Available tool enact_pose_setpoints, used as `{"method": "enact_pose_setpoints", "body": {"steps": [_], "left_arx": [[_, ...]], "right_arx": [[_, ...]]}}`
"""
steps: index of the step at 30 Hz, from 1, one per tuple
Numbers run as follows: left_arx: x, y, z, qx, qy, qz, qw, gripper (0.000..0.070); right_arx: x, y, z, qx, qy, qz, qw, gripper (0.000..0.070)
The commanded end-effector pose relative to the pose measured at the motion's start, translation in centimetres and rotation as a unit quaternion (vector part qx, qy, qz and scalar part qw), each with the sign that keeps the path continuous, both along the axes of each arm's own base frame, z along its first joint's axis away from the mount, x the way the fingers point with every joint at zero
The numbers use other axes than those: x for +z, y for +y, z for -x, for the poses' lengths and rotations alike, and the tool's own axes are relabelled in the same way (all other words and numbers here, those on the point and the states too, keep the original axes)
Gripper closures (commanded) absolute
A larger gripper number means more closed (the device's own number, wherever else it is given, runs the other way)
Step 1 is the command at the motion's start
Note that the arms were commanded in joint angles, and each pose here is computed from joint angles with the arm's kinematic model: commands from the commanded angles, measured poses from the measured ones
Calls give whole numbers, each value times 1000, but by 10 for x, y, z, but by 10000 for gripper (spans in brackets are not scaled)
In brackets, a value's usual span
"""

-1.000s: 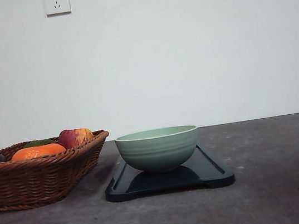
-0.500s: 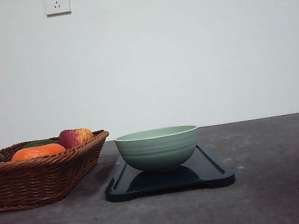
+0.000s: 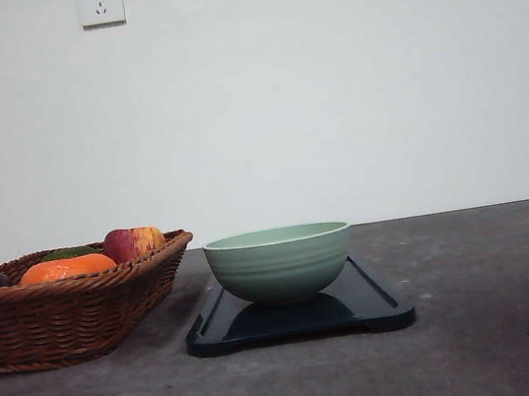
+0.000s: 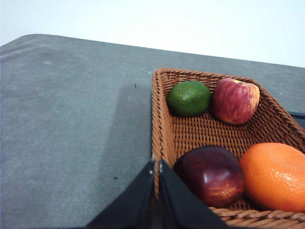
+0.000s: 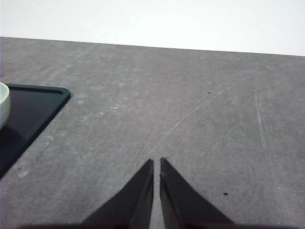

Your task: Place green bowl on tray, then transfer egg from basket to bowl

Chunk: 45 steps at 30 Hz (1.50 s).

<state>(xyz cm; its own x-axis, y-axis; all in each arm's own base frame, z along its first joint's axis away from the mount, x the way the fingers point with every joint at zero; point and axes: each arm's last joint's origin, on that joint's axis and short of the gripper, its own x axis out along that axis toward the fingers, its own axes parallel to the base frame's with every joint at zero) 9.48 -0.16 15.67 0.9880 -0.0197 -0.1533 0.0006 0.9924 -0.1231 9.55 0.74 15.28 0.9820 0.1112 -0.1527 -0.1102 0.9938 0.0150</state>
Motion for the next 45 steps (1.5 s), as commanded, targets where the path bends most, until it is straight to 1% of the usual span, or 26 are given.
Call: {"method": "enact_pose_setpoints", "body": {"steps": [1,45], "left_arx": [[-7,0,-1,2,12,2,1000,700],[-7,0,-1,2,12,2,1000,700]], "right_arx": [[-1,0,0,0,-2,-6,1000,684],[-1,0,0,0,-2,-6,1000,683]]}}
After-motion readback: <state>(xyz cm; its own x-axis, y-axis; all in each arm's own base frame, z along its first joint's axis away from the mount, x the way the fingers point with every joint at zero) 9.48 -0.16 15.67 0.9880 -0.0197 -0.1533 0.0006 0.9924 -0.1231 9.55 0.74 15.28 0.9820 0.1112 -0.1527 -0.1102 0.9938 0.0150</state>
